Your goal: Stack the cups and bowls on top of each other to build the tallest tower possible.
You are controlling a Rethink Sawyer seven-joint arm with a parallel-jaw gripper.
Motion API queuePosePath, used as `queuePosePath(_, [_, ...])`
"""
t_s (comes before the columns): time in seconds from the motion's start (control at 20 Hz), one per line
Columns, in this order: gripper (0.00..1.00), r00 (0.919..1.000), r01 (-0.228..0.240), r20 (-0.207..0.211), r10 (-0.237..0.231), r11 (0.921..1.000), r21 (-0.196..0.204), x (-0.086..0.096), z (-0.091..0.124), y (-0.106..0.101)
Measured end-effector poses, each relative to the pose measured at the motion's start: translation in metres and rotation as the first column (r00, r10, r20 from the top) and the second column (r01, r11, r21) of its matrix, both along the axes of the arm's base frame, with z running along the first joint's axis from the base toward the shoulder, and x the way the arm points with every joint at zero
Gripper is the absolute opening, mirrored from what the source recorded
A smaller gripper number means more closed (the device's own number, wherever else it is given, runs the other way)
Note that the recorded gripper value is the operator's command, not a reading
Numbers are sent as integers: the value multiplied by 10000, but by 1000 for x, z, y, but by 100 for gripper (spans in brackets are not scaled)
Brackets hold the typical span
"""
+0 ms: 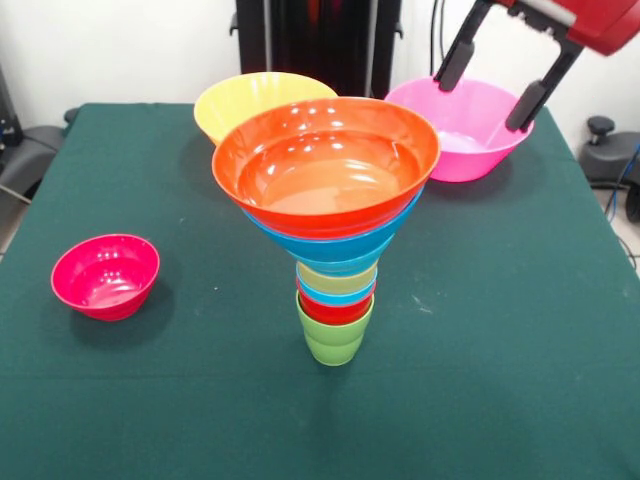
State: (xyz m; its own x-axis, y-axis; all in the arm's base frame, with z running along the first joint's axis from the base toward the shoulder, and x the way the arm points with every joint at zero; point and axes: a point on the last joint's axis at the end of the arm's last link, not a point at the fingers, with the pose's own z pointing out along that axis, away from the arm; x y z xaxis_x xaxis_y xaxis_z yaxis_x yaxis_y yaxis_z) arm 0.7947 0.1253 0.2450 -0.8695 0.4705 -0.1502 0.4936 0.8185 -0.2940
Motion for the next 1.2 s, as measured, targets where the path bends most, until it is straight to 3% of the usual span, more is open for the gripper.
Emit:
queuePosePath(0.3, [100,9999,69,-127,-68,10000,31,0,16,3])
queuePosePath(0.6, [100,10000,55,27,-56,10000,70,-2,31,6])
queuePosePath(0.9, [100,9999,-63,89,62,9998,179,-22,44,24])
queuePosePath(1.2, [100,9971,-529,557,511,9981,313,-59,52,58])
